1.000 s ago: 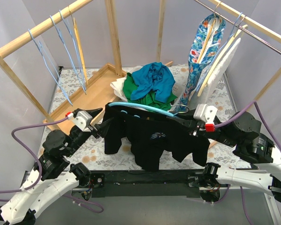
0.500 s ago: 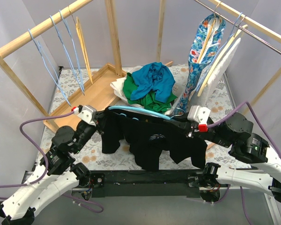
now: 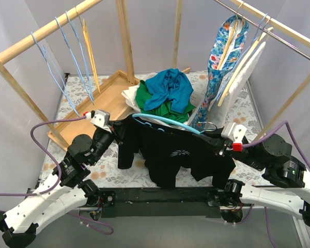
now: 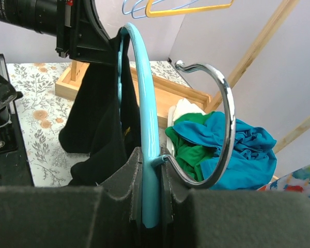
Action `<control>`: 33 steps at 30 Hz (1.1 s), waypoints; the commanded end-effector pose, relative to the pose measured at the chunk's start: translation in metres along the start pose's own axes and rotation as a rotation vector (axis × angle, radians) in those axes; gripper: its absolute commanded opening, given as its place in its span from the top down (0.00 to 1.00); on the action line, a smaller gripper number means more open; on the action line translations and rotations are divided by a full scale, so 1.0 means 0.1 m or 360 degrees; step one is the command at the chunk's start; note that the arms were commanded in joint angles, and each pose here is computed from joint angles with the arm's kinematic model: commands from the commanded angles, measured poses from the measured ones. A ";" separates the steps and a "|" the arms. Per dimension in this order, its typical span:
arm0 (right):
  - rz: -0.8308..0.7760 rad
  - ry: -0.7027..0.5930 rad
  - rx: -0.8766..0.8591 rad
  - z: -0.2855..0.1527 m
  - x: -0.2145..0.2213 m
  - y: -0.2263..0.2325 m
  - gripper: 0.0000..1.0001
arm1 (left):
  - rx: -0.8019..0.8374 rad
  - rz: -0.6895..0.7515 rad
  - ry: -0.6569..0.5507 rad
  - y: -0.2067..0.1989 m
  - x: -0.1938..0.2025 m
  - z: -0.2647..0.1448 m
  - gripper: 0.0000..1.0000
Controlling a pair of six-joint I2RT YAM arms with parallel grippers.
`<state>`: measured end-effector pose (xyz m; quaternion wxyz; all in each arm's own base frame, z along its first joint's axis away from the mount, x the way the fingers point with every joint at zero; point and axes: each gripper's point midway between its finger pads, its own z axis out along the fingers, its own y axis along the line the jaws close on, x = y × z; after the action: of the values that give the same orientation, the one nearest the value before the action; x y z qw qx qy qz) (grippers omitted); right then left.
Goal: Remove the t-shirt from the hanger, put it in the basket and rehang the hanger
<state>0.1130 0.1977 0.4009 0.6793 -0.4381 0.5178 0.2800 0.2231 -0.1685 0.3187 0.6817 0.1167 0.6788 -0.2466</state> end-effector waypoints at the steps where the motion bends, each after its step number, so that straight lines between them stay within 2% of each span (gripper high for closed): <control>1: -0.0003 -0.0334 0.0306 -0.50 -0.64 -0.47 0.99 | -0.0748 0.0125 0.0044 0.90 0.13 -0.18 1.00; 7: -0.0027 -0.0400 0.0403 -0.62 -0.77 -0.60 0.99 | -0.0766 0.0114 0.0074 0.92 0.21 -0.18 1.00; 15: -0.0076 -0.0530 0.0552 -0.92 -1.01 -0.81 0.99 | -0.0860 0.0074 0.0019 1.01 0.16 -0.27 1.00; 23: -0.0095 -0.0509 0.0496 -0.69 -1.01 -0.74 0.99 | -0.0785 0.0000 0.0067 0.91 0.27 -0.16 1.00; 33: -0.0105 -0.0584 0.0484 -0.66 -1.11 -0.73 0.99 | -0.0807 -0.0147 0.0170 0.86 0.48 -0.06 1.00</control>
<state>0.1191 0.1851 0.4127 0.7096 -0.4342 0.4985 0.2441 0.2290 -0.1829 0.3017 0.6419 0.0518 0.7072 -0.2917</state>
